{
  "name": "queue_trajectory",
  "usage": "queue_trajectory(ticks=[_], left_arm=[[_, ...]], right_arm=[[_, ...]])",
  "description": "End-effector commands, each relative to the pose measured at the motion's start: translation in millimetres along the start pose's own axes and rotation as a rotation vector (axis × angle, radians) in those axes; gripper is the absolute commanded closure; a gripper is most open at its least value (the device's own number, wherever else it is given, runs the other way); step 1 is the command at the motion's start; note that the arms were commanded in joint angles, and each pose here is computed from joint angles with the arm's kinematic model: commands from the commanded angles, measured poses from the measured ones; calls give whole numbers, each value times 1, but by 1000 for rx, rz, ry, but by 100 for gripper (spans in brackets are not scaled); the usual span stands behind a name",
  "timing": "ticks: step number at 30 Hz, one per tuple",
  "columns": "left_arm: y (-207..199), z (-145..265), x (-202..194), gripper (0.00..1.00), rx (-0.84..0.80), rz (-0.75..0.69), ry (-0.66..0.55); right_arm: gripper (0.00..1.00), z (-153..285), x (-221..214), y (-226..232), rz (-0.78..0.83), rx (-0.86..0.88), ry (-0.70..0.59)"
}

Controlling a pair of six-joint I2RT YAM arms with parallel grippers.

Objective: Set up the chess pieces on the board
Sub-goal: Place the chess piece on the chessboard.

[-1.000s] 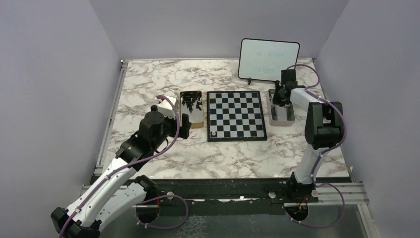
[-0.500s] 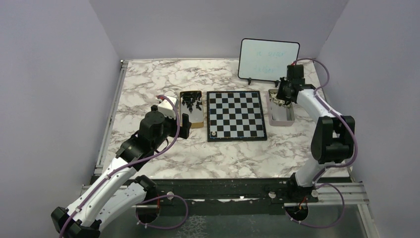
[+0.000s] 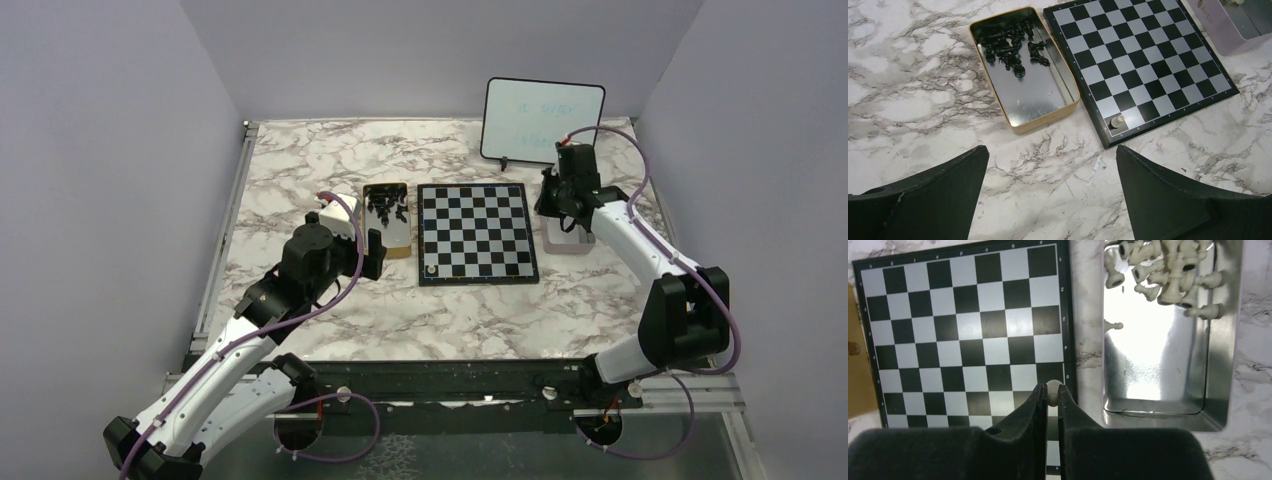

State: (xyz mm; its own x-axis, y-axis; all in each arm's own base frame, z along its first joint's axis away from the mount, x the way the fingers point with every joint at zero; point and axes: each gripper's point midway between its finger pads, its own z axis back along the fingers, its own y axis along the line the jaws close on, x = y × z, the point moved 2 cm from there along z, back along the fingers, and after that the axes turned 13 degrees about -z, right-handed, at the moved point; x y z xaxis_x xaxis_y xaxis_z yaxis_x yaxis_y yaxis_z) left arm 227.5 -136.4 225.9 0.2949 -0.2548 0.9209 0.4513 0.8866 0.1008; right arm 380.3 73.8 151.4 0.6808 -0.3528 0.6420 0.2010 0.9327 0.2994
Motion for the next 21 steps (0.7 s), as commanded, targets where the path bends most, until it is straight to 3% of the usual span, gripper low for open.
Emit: queue_trajectory(ticks=[1,11,21], left_arm=[[1,-2,0,1,6,2,-9],[1,-3,0,1,7,1,-6],[0,-4,-1,1,-1,1,-2]], right_arm=[[87,11,-25,12,7,25,43],[86,1,-81,7,24,-10,174],[86,-6,-110,-2,29,-54,243]])
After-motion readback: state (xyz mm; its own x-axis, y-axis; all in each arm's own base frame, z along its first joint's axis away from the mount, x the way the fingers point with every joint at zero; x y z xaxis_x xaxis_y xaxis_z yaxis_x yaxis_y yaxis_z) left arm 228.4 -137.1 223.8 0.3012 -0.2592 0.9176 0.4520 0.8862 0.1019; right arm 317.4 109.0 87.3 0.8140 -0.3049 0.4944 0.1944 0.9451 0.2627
